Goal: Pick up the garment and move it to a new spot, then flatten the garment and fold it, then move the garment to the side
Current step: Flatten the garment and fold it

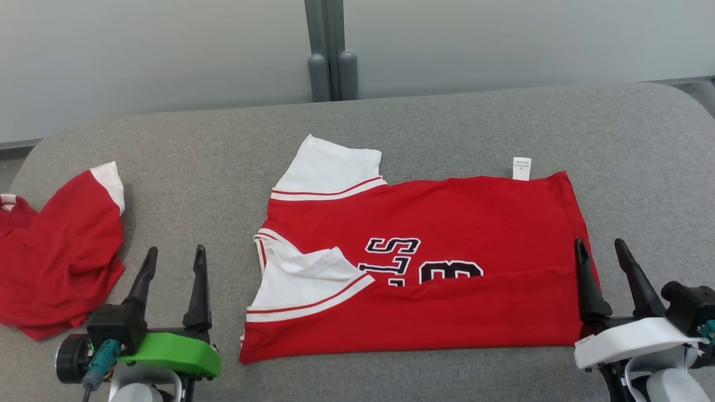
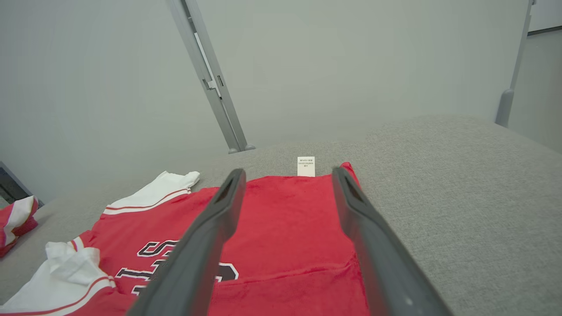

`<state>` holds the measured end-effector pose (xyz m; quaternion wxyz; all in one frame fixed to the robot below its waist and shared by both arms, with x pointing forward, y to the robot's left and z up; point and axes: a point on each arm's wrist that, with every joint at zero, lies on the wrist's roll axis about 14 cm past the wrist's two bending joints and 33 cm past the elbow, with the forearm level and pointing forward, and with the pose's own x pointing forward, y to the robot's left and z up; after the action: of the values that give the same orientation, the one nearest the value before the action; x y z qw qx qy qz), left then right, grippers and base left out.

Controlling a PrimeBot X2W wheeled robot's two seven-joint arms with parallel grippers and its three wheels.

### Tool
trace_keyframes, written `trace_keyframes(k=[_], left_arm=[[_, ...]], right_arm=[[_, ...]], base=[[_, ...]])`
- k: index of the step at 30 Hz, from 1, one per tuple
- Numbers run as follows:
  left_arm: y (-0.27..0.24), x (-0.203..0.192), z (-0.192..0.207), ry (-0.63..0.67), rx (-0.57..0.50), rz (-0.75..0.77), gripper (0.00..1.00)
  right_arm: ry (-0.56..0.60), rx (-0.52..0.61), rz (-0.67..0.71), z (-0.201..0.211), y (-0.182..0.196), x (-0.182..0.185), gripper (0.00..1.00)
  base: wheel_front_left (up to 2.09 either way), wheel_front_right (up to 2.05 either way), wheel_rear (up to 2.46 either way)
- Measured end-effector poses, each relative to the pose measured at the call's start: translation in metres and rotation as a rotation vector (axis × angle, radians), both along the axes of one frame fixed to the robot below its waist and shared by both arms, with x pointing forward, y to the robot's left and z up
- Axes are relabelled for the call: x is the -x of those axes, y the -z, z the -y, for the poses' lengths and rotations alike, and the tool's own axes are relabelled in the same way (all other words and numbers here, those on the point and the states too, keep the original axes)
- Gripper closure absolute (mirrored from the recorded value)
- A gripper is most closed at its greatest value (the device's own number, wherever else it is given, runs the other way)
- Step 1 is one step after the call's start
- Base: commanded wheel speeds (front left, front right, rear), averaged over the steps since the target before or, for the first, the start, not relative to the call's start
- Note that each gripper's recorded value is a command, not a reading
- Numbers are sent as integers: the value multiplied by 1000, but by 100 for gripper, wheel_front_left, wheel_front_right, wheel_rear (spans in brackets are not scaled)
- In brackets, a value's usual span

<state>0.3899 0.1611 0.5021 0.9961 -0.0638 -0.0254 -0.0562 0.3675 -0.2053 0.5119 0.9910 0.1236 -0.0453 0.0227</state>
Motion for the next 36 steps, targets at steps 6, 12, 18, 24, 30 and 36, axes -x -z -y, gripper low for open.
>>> trace_keyframes(k=[6, 12, 18, 24, 30, 36], left_arm=[[-8, -4, -8, -22, -30, 27, 0], [-6, -5, -17, -42, -40, 23, 0], [0, -2, -25, -50, -42, 6, 0], [7, 7, -25, -50, -43, -14, 0], [10, 9, -24, -45, -47, -23, 0], [14, 9, -18, -31, -35, -32, 0]], right_arm=[[-3, 33, 36, -2, -10, 1, 0], [-7, 81, 69, -4, -19, 3, 0], [-13, 100, 72, -9, -19, 7, 0], [-21, 107, 45, -14, -10, 13, 0], [-26, 112, 42, -17, -9, 14, 0], [-19, 112, 28, -15, -4, 15, 0]], base=[[0, 0, 0], [0, 0, 0], [0, 0, 0], [0, 0, 0], [0, 0, 0], [0, 0, 0]])
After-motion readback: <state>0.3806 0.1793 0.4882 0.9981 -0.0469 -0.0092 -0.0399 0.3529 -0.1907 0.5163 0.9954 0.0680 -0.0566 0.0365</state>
